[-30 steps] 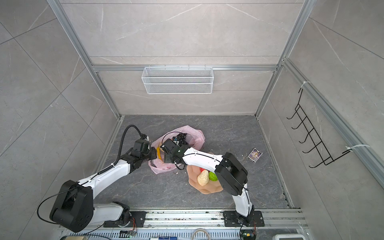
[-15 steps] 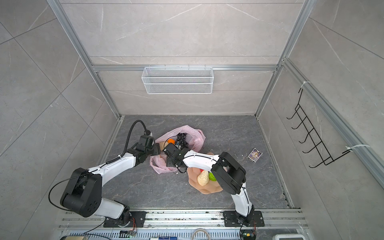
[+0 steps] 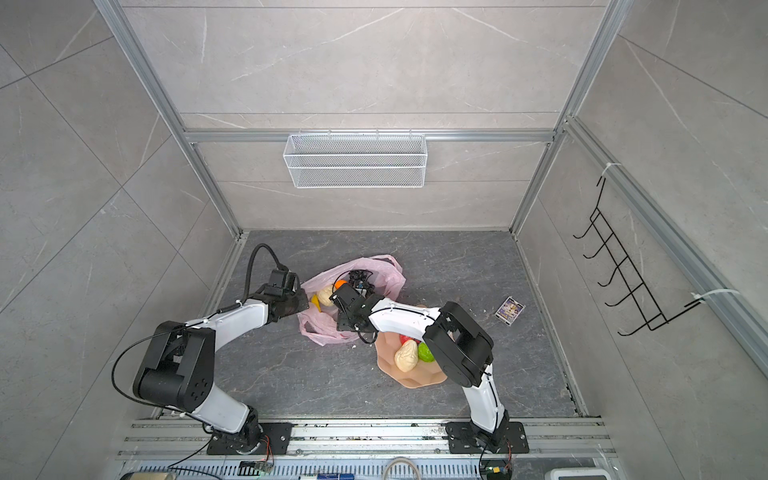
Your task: Take the fake fruits out of the plastic bag
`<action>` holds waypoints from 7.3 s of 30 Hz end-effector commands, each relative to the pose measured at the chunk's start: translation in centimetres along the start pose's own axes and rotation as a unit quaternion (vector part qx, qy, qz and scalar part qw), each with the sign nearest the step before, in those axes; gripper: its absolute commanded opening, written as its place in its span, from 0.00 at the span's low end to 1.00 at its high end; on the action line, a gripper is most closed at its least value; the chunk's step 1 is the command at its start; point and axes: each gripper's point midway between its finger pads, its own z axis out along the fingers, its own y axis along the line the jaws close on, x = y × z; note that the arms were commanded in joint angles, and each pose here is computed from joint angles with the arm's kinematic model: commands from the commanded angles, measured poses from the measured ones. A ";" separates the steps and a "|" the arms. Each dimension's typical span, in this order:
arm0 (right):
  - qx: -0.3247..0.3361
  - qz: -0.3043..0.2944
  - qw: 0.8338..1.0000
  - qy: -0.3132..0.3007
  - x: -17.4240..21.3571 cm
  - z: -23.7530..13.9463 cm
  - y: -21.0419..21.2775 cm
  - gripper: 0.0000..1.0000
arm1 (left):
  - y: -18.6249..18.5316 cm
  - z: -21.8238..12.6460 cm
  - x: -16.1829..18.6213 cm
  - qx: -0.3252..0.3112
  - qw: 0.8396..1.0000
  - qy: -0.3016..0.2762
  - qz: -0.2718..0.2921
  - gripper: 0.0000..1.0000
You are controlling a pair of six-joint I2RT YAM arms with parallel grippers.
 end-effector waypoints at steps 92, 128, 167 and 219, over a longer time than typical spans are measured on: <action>-0.176 -0.203 0.953 -0.142 -8.3 -5.4 8.7 0.64 | -2.5 -2.1 -1.5 0.097 0.994 -0.046 -0.032 0.00; -0.046 -0.056 0.948 -0.309 5.1 -19.0 -12.0 0.62 | -2.3 -1.3 -1.1 0.090 0.995 -0.037 -0.031 0.00; -0.004 0.012 0.947 -0.320 9.5 -14.8 -19.0 0.64 | -2.1 -1.3 -1.1 0.084 0.995 -0.038 -0.029 0.00; 0.062 -0.037 0.944 -0.321 5.1 -20.3 -15.6 0.77 | -3.0 -1.8 -1.2 0.088 0.995 -0.048 -0.006 0.00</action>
